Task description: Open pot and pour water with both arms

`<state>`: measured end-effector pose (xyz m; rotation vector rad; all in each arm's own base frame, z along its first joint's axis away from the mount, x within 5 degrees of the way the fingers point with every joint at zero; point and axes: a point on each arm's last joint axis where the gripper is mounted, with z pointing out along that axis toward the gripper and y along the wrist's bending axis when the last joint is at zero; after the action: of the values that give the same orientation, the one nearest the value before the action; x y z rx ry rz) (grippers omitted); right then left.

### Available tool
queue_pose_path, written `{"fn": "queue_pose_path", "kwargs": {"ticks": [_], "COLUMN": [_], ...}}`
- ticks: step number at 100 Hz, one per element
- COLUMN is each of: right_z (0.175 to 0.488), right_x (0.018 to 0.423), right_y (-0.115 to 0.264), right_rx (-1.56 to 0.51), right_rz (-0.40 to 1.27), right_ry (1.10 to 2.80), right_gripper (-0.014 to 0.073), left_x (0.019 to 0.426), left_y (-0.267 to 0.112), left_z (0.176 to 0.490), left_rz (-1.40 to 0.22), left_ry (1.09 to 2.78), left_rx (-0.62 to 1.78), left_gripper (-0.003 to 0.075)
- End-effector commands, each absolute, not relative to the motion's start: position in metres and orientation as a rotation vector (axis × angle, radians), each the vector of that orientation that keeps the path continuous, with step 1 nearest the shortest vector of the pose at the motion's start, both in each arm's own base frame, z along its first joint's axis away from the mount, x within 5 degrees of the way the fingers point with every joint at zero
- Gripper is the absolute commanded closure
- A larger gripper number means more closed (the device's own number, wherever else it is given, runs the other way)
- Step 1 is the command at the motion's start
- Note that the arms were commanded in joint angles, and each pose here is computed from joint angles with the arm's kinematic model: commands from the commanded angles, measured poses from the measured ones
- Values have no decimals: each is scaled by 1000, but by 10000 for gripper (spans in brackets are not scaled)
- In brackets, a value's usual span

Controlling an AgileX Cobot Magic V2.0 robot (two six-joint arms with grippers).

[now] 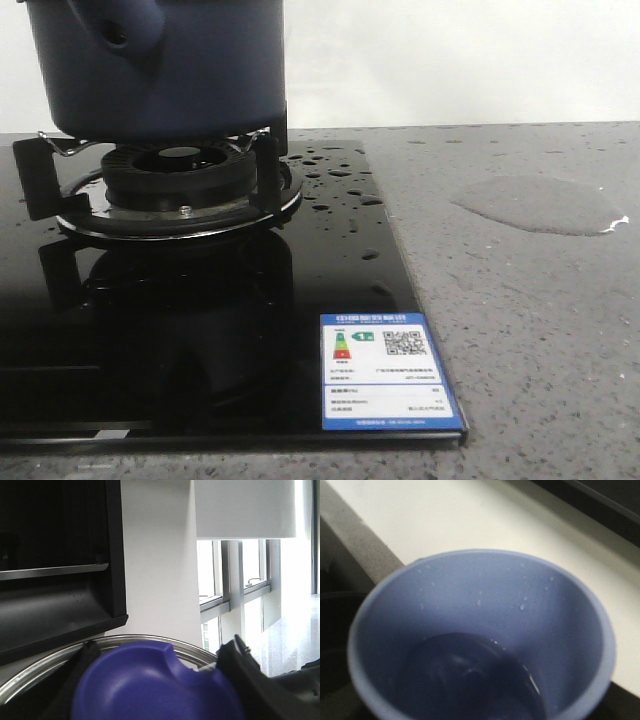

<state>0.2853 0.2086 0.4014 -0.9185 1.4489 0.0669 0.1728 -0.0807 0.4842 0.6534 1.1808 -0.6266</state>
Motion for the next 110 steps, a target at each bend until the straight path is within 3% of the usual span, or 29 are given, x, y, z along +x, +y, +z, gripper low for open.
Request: {"fn": "queue_pose_path", "kwargs": {"ticks": [1,49,71,90,110], "right_z": [436,413,414,414,418], "right_x": [281,300,302,311,314], "right_y": [214,229,226,213,208], "right_rx": [-921,-1218,-1377,-1366,-1411], "right_rz": [27,-307,-558,-596,-668], "right_ry": [1271,1090,905,925,816], "right_gripper": [422,422,422,422,422], "left_x": [158,155,155,155,155], "left_y": [-78,-77,-77,-78,-78], "left_z": [505,507,507,506,505], "left_rz": [-675,-667,-667,-661,-655], "left_ry": [1098,1092,1092,1095,1099], "left_rx": [598,596,596,601,606], "left_gripper": [451,451,451,451,451]}}
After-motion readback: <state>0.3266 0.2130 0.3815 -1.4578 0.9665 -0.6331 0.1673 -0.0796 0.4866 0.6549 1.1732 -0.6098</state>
